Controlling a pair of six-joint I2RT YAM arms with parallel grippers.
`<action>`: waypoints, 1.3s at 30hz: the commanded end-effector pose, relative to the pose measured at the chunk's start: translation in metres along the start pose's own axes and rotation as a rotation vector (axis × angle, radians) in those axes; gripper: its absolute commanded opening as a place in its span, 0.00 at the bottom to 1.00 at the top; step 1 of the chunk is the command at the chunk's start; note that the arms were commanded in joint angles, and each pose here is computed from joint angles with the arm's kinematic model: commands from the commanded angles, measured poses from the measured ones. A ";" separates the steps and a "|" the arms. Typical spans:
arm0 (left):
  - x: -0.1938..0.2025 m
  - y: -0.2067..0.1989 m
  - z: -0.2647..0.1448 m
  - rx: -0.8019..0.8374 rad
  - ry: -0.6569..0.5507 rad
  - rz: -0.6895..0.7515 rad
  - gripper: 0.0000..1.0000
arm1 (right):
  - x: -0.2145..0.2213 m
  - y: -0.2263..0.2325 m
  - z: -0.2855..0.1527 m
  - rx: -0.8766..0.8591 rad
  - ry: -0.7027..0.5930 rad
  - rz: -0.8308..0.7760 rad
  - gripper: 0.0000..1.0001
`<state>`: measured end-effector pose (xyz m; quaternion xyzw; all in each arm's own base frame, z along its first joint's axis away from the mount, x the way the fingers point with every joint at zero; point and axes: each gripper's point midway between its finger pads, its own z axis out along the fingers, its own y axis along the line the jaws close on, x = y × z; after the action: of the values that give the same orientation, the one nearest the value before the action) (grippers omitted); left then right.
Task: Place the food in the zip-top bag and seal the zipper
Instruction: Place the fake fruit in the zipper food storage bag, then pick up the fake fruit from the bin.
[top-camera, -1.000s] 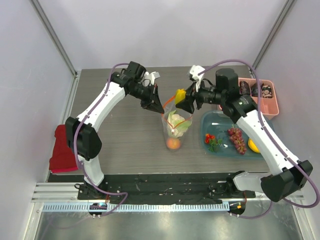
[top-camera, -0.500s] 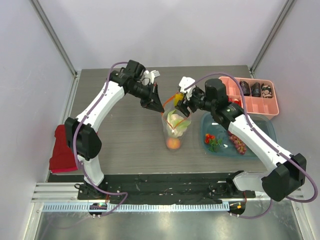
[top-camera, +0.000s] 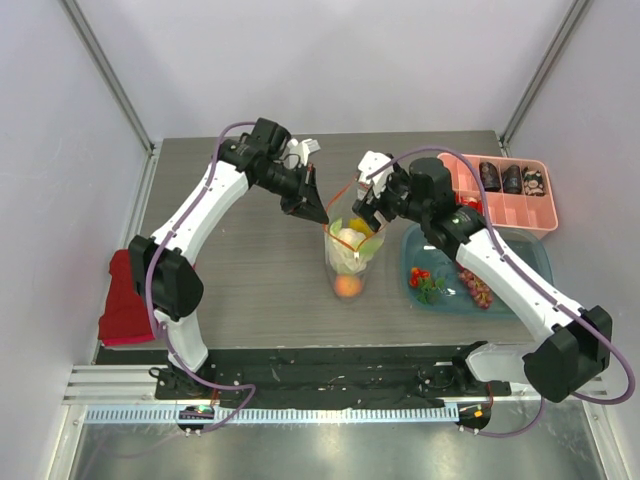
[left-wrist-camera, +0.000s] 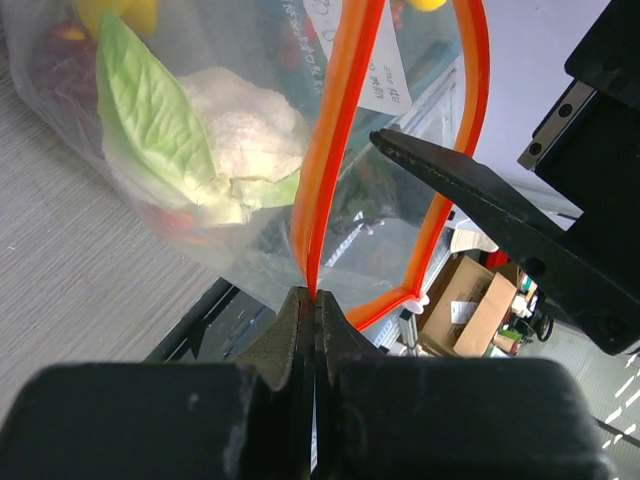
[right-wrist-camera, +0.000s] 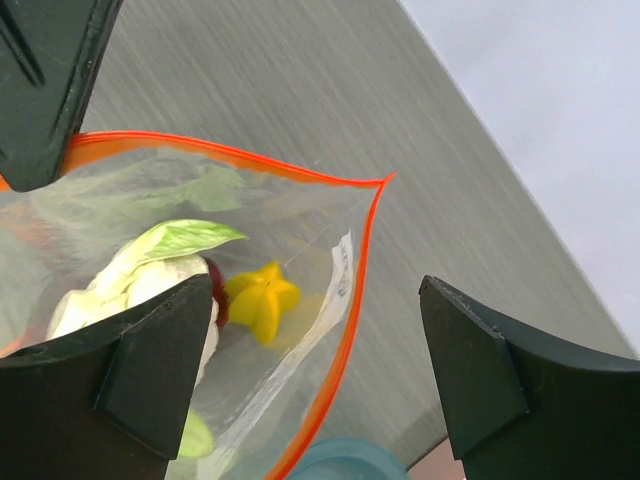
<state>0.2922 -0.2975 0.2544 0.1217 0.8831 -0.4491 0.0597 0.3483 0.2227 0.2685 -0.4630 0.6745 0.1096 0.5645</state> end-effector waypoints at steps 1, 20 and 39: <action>-0.004 -0.013 -0.011 0.024 -0.019 0.051 0.00 | -0.064 -0.017 -0.033 0.048 -0.118 0.116 0.88; 0.002 -0.011 -0.011 0.022 -0.025 0.074 0.00 | 0.146 -0.034 -0.180 0.205 0.623 0.640 0.96; 0.007 -0.004 -0.009 0.008 -0.018 0.089 0.00 | 0.323 -0.028 -0.180 0.250 1.038 0.756 0.92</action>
<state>0.2861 -0.2919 0.2406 0.1335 0.8868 -0.4388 0.0563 0.2466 -0.0656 0.0734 -0.1265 0.9861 0.0054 0.1075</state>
